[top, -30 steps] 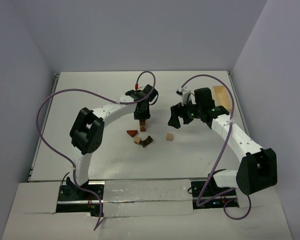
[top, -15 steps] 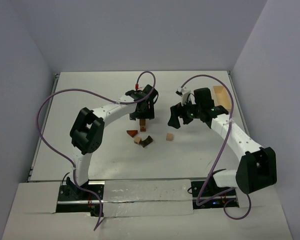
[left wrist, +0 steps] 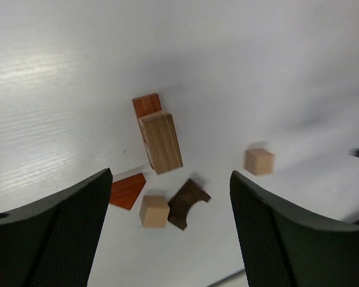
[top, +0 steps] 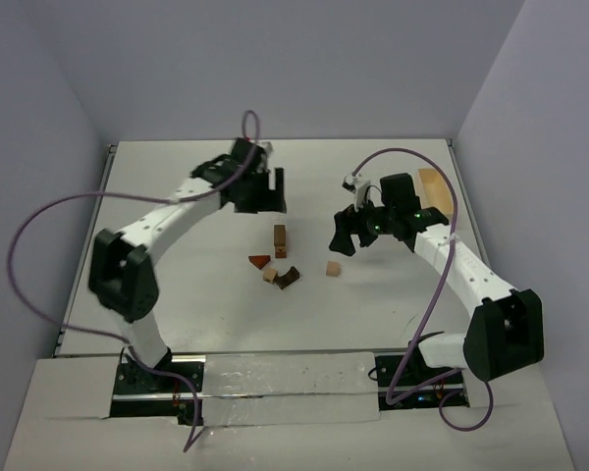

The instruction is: Build the wood block tower

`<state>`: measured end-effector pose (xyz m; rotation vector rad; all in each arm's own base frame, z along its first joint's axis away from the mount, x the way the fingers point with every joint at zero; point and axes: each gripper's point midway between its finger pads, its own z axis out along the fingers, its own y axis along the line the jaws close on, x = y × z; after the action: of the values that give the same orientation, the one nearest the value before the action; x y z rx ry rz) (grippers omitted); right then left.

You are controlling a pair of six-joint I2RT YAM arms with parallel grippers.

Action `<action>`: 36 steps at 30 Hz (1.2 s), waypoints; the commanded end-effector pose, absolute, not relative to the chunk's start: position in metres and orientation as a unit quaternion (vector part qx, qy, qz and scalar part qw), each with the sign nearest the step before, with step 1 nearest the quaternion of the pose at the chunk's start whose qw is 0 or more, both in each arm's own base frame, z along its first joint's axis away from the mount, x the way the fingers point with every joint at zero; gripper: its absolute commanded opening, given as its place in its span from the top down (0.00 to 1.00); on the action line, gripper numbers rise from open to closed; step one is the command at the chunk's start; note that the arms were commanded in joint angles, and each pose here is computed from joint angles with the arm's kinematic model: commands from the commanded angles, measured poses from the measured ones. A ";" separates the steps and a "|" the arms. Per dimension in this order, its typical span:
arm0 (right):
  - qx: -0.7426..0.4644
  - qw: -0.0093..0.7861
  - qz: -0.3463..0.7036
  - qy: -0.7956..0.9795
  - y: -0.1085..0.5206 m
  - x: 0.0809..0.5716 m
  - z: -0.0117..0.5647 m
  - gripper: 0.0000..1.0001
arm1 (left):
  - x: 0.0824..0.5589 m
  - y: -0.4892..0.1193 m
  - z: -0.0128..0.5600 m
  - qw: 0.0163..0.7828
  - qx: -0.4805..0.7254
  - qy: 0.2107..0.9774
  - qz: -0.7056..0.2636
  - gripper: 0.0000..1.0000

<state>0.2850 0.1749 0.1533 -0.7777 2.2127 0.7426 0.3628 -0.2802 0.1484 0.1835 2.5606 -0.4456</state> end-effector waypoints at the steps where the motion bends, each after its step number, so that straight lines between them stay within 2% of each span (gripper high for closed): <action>1: -0.396 0.358 0.293 0.793 0.194 0.267 0.181 0.14 | 0.358 -0.251 0.280 0.379 0.127 0.853 -0.336 0.15; 7: -0.622 0.326 0.220 0.677 0.238 0.218 0.161 0.21 | 0.324 -0.197 0.296 0.420 0.130 0.820 -0.367 0.21; 11: -0.708 0.286 0.211 0.610 0.263 0.207 0.148 0.27 | 0.303 -0.181 0.301 0.441 0.109 0.799 -0.395 0.20; 16: -0.774 0.231 0.219 0.547 0.294 0.212 0.131 0.29 | 0.290 -0.176 0.292 0.432 0.100 0.795 -0.413 0.19; 17: -0.782 0.217 0.223 0.541 0.298 0.213 0.125 0.29 | 0.288 -0.176 0.292 0.432 0.102 0.794 -0.414 0.14; 20: -0.797 0.176 0.234 0.528 0.310 0.215 0.113 0.28 | 0.287 -0.174 0.292 0.435 0.102 0.797 -0.407 0.08; 25: -0.811 0.133 0.234 0.519 0.318 0.216 0.089 0.28 | 0.286 -0.172 0.291 0.436 0.103 0.798 -0.404 0.08; 36: -0.813 0.111 0.204 0.534 0.326 0.226 0.061 0.34 | 0.288 -0.172 0.293 0.432 0.092 0.801 -0.404 0.08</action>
<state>0.2177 0.3181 0.0585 -2.3901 1.5778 0.6378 0.2855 -0.1698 0.2705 0.2033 2.0684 -0.9943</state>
